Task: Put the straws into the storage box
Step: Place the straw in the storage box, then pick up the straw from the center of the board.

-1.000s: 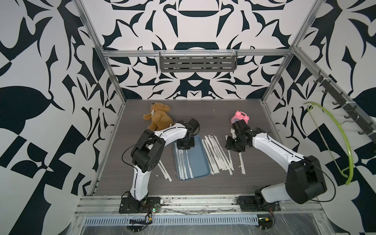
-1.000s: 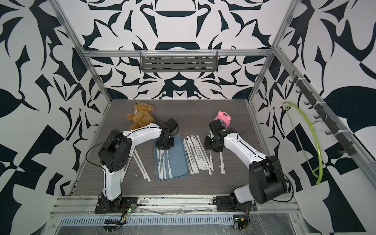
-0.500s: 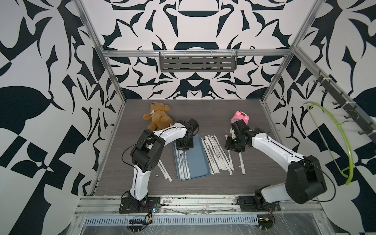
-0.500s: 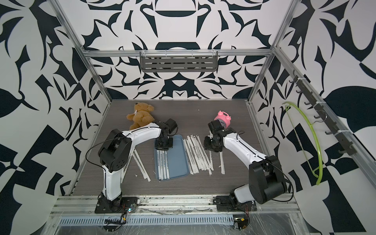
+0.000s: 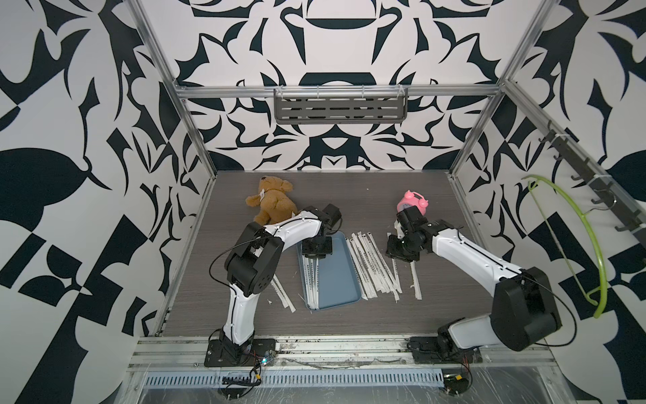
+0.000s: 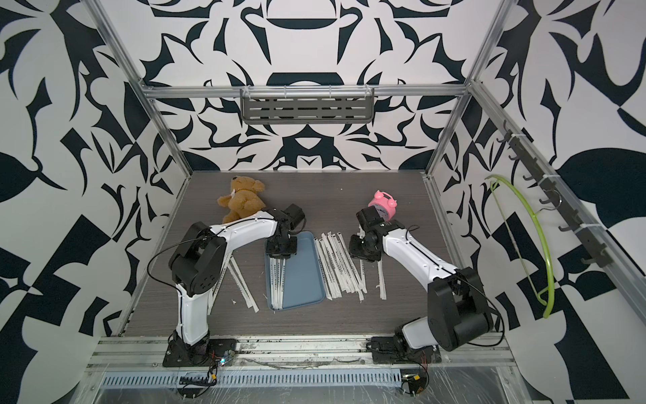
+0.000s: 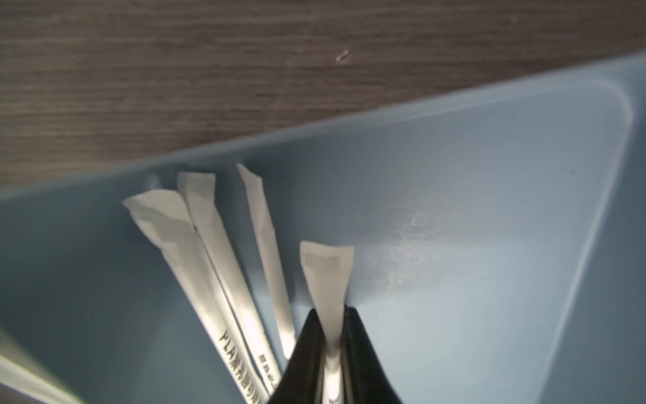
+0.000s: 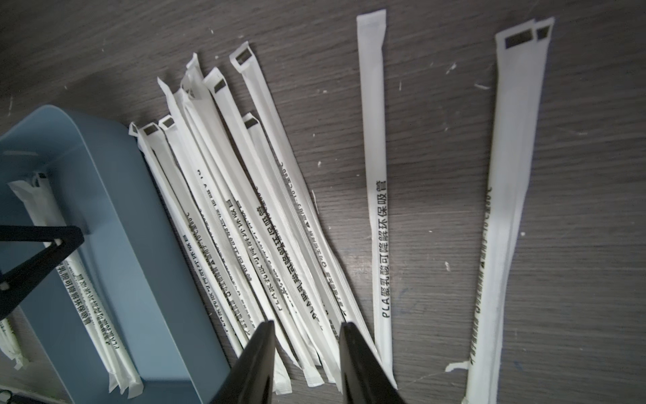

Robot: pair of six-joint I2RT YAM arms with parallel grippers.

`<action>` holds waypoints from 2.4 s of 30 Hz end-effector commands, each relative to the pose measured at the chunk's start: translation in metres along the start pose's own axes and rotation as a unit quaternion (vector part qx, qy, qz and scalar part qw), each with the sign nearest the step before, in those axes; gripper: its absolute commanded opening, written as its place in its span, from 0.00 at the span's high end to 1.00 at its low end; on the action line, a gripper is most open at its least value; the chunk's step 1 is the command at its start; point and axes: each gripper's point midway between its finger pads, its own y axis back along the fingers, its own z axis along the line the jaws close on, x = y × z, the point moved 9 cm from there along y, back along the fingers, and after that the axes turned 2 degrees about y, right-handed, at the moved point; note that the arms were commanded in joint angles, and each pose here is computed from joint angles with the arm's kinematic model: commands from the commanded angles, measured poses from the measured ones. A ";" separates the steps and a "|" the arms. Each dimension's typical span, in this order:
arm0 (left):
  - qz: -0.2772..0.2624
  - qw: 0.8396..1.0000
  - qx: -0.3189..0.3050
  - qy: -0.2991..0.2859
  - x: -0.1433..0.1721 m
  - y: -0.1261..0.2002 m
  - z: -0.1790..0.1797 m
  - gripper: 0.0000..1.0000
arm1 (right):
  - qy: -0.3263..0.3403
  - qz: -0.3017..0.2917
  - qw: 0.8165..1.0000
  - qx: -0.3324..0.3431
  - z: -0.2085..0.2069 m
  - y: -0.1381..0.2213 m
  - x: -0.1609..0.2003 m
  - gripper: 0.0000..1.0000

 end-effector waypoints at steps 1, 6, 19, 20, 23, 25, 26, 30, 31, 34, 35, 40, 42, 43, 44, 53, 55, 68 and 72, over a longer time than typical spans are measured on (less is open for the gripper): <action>0.006 1.000 -0.012 0.000 -0.001 -0.001 0.002 0.82 | 0.006 -0.014 1.000 -0.001 0.005 0.004 -0.006 0.63; -0.003 1.000 0.003 0.003 -0.002 0.006 0.000 0.82 | 0.009 -0.014 1.000 -0.003 0.008 0.003 -0.006 0.63; -0.080 0.992 0.089 0.029 0.022 0.054 0.020 0.69 | 0.012 -0.018 1.000 0.005 0.008 0.006 -0.003 0.67; -0.093 0.990 0.100 0.025 0.025 0.054 0.022 0.67 | 0.013 -0.020 1.000 0.012 0.007 0.006 -0.003 0.68; -0.110 0.988 0.109 0.015 0.031 0.051 0.027 0.64 | 0.019 -0.020 0.998 0.050 -0.001 0.007 -0.005 0.73; -0.117 0.987 0.105 0.014 0.036 0.050 0.032 0.64 | 0.017 -0.017 0.996 0.082 -0.012 0.008 -0.006 0.73; -0.124 0.987 0.100 0.014 0.041 0.049 0.038 0.63 | 0.015 -0.016 0.995 0.094 -0.017 0.008 -0.007 0.73; -0.191 0.978 0.082 0.029 0.054 0.061 0.061 0.54 | 0.024 0.003 0.992 0.124 -0.023 -0.003 -0.009 0.68; -0.210 0.974 0.074 0.035 0.056 0.064 0.067 0.50 | 0.025 0.004 0.992 0.124 -0.022 -0.005 -0.011 0.68; -0.271 0.959 0.063 0.060 0.062 0.078 0.084 0.35 | 0.025 0.007 0.992 0.122 -0.020 -0.017 -0.019 0.66; -0.292 0.952 0.069 0.067 0.064 0.086 0.088 0.31 | 0.025 0.014 0.992 0.121 -0.019 -0.023 -0.021 0.66; -0.312 0.944 0.076 0.081 0.066 0.094 0.097 0.27 | 0.033 0.035 0.992 0.121 -0.018 -0.042 -0.025 0.66; -0.306 0.945 0.078 0.085 0.067 0.090 0.097 0.27 | 0.033 0.038 0.991 0.120 -0.017 -0.046 -0.025 0.67; -0.303 0.946 0.080 0.086 0.067 0.087 0.096 0.27 | 0.034 0.039 0.992 0.119 -0.017 -0.047 -0.026 0.68; -0.298 0.947 0.083 0.086 0.067 0.084 0.095 0.27 | 0.035 0.042 0.991 0.121 -0.017 -0.049 -0.025 0.69; -0.279 0.953 0.079 0.087 0.066 0.074 0.093 0.27 | 0.054 0.055 0.987 0.144 -0.020 -0.062 -0.023 0.84; -0.278 0.953 0.079 0.087 0.067 0.073 0.093 0.27 | 0.065 0.053 0.985 0.153 -0.018 -0.061 -0.022 0.88; -0.266 0.957 0.079 0.090 0.073 0.062 0.097 0.28 | 0.146 0.002 0.964 0.221 0.011 -0.021 -0.028 0.93; -0.263 0.956 0.092 0.092 0.074 0.059 0.097 0.29 | 0.168 -0.020 0.961 0.219 0.028 -0.001 -0.036 0.93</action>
